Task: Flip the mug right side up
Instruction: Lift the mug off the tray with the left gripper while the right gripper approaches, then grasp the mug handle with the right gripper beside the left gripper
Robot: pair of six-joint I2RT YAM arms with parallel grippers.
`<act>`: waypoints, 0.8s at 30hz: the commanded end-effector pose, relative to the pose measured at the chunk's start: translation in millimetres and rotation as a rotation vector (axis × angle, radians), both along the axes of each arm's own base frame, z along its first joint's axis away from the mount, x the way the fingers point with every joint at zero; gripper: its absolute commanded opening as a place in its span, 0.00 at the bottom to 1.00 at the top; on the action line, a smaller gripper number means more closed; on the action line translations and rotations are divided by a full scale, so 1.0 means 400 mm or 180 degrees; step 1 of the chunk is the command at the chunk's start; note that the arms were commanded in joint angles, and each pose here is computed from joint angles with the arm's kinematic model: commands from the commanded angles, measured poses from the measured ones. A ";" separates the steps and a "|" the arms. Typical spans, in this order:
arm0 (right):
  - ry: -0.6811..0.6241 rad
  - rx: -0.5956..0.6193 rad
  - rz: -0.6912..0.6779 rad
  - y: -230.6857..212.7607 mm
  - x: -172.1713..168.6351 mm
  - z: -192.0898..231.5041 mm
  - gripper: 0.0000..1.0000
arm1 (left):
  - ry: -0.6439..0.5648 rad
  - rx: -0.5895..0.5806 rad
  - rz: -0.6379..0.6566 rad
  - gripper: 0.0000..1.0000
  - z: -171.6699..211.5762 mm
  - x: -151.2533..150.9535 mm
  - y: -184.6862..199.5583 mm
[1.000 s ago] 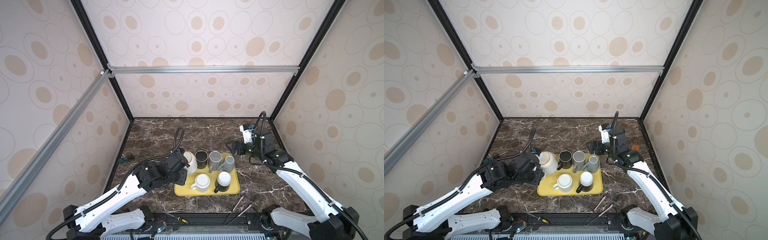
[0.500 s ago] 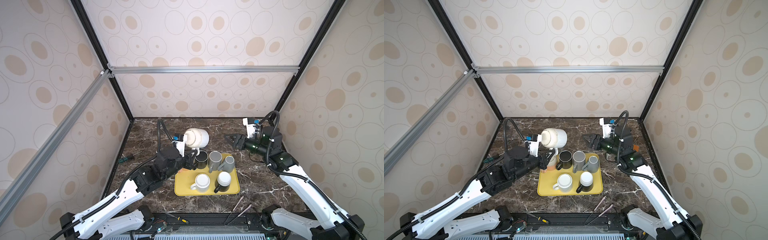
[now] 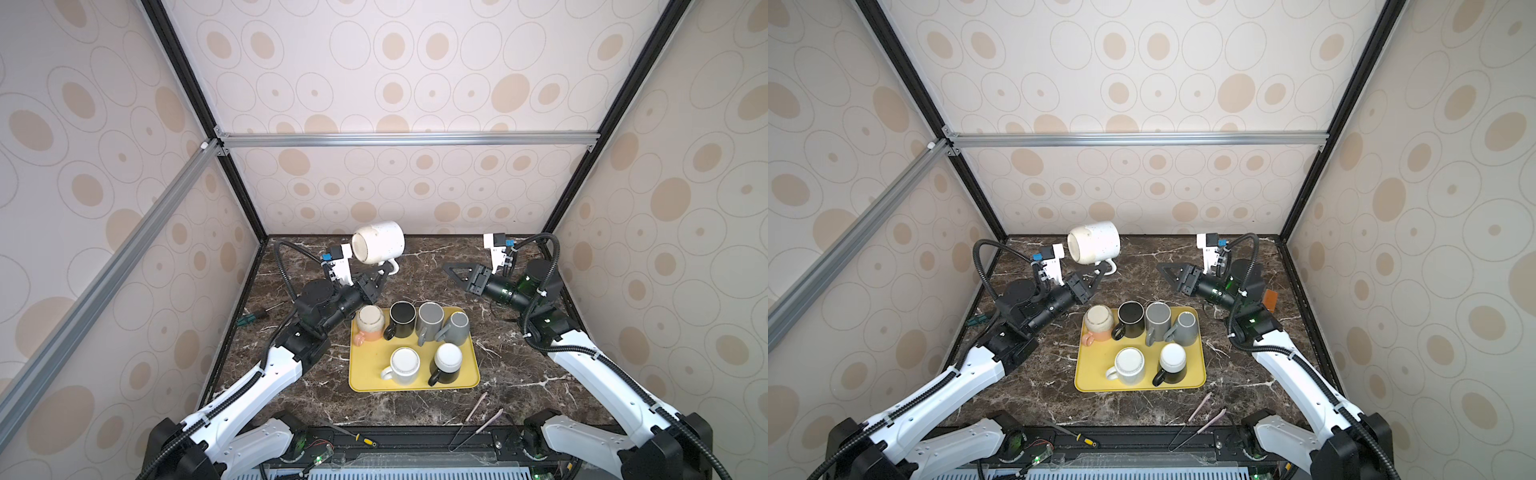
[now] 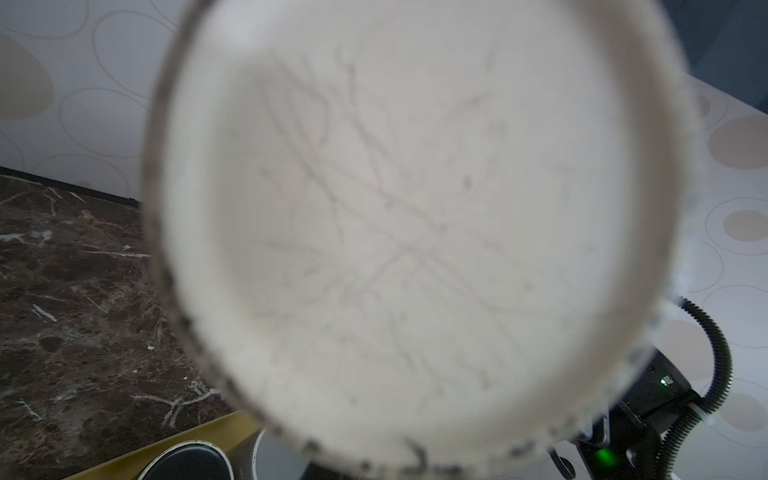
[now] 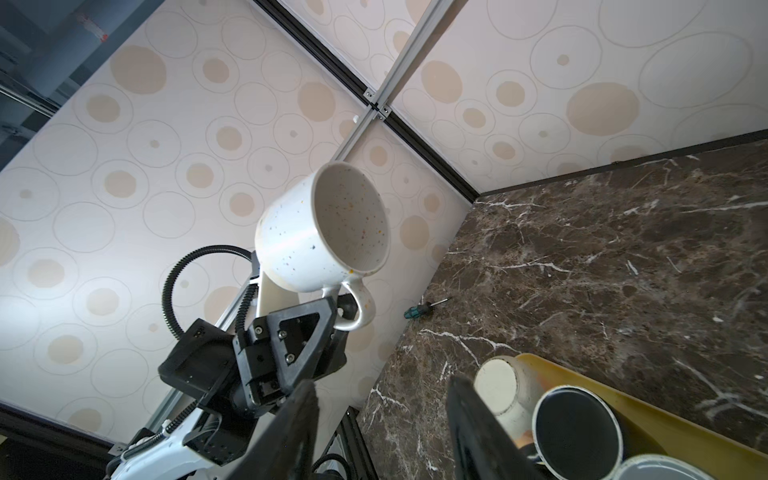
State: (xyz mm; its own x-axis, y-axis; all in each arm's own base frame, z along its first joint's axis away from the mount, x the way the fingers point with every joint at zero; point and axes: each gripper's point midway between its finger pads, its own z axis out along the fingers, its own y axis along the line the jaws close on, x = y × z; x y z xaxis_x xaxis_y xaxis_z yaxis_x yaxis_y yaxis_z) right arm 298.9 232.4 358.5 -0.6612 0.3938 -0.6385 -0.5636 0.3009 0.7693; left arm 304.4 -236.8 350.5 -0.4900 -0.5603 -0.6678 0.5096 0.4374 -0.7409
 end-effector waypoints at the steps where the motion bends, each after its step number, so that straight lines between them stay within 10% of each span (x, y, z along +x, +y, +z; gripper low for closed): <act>1: -0.0139 0.0196 0.0257 0.029 -0.012 0.055 0.54 | -0.0702 -0.0815 -0.0490 0.00 0.203 -0.077 -0.008; 24: -0.0229 0.0431 0.0795 0.171 -0.042 0.084 0.51 | -0.0685 -0.1552 -0.1000 0.00 0.196 -0.088 -0.032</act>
State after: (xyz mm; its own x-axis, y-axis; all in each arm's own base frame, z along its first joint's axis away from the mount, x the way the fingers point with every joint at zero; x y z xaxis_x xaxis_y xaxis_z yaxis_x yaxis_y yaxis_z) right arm 288.0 301.1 371.1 -0.7333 0.2834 -0.6181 -0.6211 0.0907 0.7785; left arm 294.2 -262.6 377.8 -0.6263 -0.6367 -0.4500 0.5903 -0.0102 -0.8071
